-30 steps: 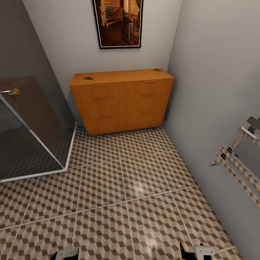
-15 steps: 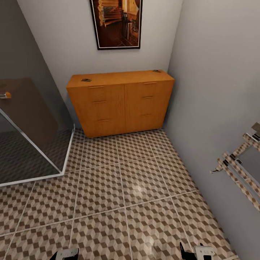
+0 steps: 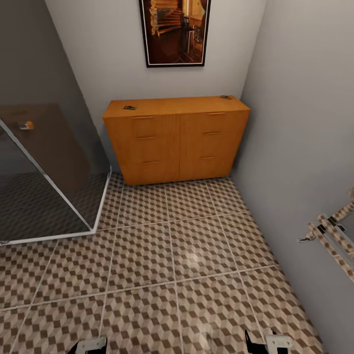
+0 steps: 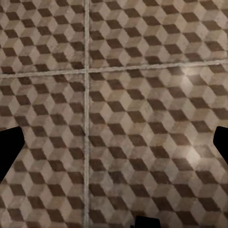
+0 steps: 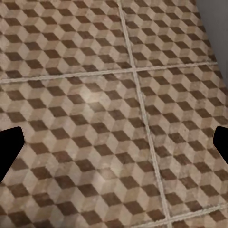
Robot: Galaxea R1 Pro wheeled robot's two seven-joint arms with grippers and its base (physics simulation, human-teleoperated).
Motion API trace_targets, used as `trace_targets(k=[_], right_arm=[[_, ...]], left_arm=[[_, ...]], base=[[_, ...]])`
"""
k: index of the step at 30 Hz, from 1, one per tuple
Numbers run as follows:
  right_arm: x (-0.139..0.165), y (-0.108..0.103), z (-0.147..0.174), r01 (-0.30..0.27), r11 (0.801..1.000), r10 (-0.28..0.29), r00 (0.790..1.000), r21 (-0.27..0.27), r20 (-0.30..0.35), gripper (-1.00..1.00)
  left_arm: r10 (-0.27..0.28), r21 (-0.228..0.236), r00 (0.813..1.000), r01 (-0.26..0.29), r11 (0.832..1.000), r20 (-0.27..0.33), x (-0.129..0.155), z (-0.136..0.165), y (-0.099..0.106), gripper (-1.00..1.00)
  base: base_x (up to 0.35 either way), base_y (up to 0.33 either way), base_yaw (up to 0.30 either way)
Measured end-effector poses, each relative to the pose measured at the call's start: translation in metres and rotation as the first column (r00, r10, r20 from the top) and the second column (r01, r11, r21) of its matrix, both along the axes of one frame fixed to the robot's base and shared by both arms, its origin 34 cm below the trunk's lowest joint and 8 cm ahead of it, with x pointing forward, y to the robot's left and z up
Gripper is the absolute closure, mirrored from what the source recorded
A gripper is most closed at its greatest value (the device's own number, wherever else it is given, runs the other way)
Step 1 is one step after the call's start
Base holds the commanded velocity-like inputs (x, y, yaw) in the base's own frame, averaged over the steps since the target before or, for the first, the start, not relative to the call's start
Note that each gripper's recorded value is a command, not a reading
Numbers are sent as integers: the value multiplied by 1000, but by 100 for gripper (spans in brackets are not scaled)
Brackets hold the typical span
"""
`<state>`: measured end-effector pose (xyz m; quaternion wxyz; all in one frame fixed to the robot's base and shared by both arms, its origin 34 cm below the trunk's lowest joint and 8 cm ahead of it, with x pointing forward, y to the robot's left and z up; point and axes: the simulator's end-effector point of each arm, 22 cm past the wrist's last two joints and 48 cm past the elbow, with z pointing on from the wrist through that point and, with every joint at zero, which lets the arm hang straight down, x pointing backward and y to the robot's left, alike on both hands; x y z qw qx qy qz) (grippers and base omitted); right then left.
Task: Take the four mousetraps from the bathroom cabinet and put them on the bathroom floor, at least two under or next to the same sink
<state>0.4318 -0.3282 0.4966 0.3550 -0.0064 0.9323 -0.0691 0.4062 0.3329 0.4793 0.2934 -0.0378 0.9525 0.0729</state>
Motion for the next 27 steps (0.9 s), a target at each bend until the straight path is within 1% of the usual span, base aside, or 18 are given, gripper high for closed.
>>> trace_targets(k=[5, 12, 27], right_arm=[[0, 0, 0, -1, 1000, 1, 1000, 0, -1, -100], [0, 0, 0, -1, 1000, 1, 1000, 0, -1, -100], [-1, 0, 0, -1, 1000, 1, 1000, 0, -1, -100]], left_arm=[[0, 0, 1000, 0, 1000, -1, 0, 0, 0, -100], [0, 0, 1000, 0, 1000, -1, 0, 0, 0, -100], [1, 1, 1000, -1, 1000, -1, 0, 0, 0, -100]], base=[[0, -112, 124], [0, -116, 26], [0, -9, 1]])
